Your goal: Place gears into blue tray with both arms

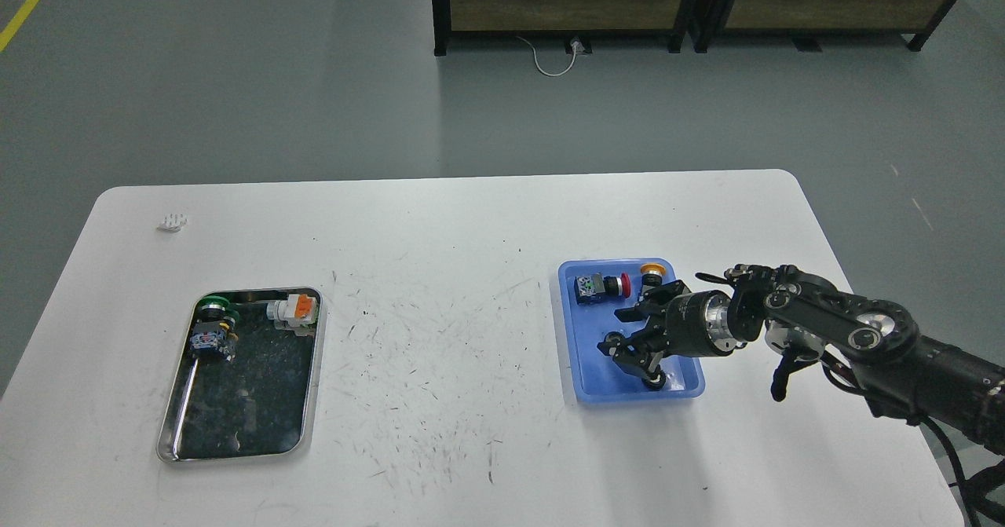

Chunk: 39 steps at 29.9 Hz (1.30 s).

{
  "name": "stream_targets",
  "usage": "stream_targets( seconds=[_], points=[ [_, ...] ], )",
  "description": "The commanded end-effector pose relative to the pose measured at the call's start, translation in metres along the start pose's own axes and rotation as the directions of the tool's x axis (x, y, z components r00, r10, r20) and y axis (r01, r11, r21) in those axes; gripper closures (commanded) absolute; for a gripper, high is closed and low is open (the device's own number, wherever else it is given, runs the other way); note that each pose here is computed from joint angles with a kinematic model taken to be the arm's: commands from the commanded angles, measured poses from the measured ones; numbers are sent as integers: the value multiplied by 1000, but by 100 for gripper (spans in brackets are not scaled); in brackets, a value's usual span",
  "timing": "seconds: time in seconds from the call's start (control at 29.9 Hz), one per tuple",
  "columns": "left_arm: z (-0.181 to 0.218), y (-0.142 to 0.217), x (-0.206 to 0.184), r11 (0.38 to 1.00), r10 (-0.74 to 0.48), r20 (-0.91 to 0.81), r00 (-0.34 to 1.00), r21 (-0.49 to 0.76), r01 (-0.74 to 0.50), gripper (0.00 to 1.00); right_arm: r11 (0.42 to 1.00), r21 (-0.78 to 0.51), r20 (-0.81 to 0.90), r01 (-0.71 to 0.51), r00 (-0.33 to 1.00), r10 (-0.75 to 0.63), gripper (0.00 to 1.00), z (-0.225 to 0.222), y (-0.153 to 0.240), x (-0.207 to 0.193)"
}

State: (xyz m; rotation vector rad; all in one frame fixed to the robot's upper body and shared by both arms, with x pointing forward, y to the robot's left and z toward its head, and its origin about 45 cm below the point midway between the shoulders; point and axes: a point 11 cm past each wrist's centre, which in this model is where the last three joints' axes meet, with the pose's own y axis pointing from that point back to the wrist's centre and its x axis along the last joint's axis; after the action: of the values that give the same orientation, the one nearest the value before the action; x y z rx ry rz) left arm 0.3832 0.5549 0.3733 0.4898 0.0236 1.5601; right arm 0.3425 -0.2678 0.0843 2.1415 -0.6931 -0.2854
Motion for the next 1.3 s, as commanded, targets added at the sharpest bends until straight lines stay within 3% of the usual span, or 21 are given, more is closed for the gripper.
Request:
stream_targets(
  seconds=[0.0,0.2,0.37,0.64,0.84,0.94,1.27],
  points=[
    [-4,1,1,1000,2,2,1000,12,-2,2,998,48,19,-27,999,26,22,-14,5,9],
    [0,7,4,1000,-11,0,1000,1,11,2,967,217,88,-137,989,120,9,-70,27,46],
    [18,10,7,999,-12,-14,1000,-51,11,2,889,344,214,-302,947,239,2,-111,54,84],
    [66,3,-10,988,-19,-47,999,-153,11,2,755,421,378,-502,854,357,1,-140,113,148],
    [87,3,-16,975,-34,-68,997,-221,18,2,658,388,505,-645,746,434,2,-140,161,194],
    [84,-12,-39,976,-78,-71,994,-210,62,2,607,377,544,-699,698,466,2,-140,182,210],
    [80,-70,-141,973,-141,-110,984,-198,117,2,529,328,596,-783,606,527,1,-147,195,226]
  ],
)
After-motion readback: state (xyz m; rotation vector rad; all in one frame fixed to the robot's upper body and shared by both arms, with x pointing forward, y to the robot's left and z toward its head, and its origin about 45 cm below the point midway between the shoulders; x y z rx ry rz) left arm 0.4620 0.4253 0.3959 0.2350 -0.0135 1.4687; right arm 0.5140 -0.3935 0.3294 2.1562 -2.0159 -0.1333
